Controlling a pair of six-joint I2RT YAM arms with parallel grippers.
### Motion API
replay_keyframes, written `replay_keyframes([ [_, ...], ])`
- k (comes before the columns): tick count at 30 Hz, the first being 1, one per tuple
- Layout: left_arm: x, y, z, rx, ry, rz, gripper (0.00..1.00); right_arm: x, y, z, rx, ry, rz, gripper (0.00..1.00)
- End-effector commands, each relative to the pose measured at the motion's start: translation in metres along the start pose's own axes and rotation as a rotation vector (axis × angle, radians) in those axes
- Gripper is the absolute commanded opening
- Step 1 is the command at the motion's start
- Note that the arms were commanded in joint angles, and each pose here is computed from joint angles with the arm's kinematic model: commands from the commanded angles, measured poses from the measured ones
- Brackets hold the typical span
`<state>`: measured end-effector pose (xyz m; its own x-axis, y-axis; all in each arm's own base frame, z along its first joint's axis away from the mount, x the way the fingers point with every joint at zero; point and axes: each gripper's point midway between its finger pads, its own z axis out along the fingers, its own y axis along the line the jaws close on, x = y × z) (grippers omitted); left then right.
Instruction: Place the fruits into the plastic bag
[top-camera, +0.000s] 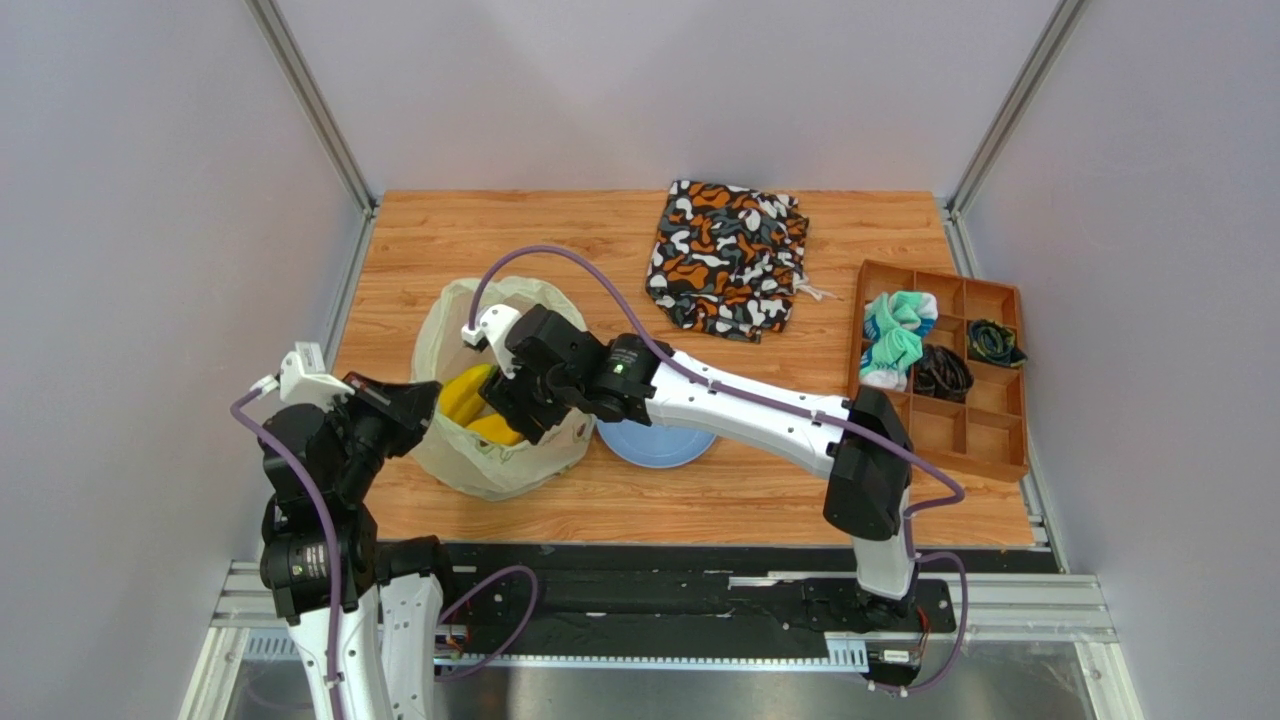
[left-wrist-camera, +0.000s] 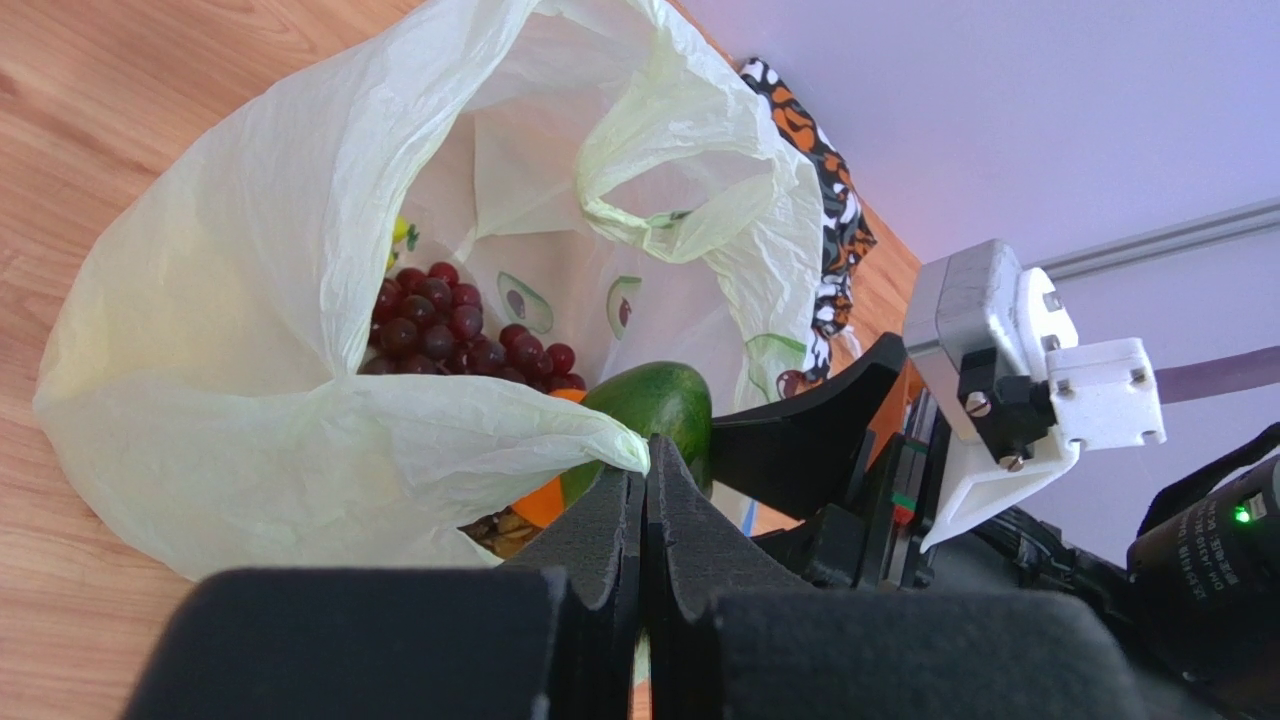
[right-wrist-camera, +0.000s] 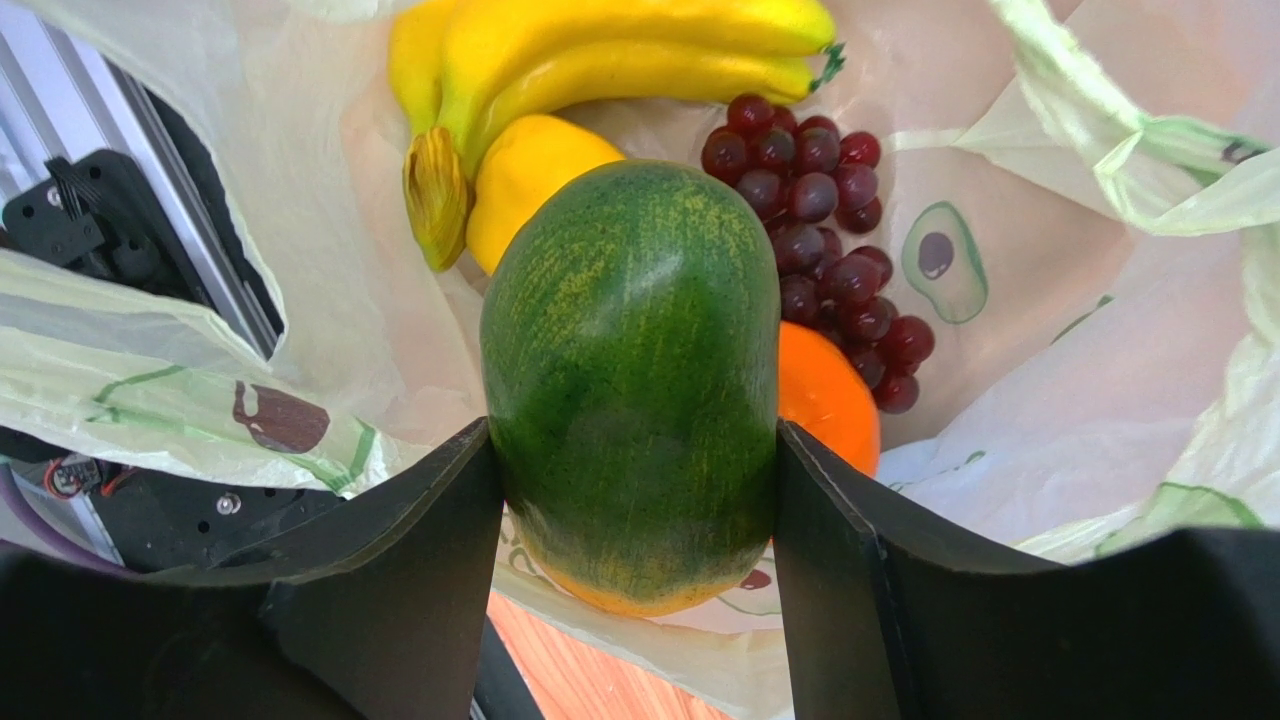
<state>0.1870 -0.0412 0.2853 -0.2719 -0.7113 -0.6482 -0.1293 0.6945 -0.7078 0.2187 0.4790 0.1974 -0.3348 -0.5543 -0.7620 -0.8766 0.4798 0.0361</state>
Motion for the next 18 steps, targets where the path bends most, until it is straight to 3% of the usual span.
replay_keyframes([
  [1, 0.004, -0.002, -0.003, 0.017, 0.012, -0.002, 0.0, -0.021, 0.003, -0.007, 0.005, -0.047, -0.015, 0.61],
  [10, 0.006, -0.003, -0.005, 0.024, 0.016, -0.001, 0.0, -0.042, 0.007, -0.021, -0.01, -0.084, -0.013, 0.91],
  [18, 0.009, -0.009, -0.005, 0.053, 0.037, -0.012, 0.0, -0.052, -0.006, -0.011, 0.067, -0.104, -0.039, 0.93],
])
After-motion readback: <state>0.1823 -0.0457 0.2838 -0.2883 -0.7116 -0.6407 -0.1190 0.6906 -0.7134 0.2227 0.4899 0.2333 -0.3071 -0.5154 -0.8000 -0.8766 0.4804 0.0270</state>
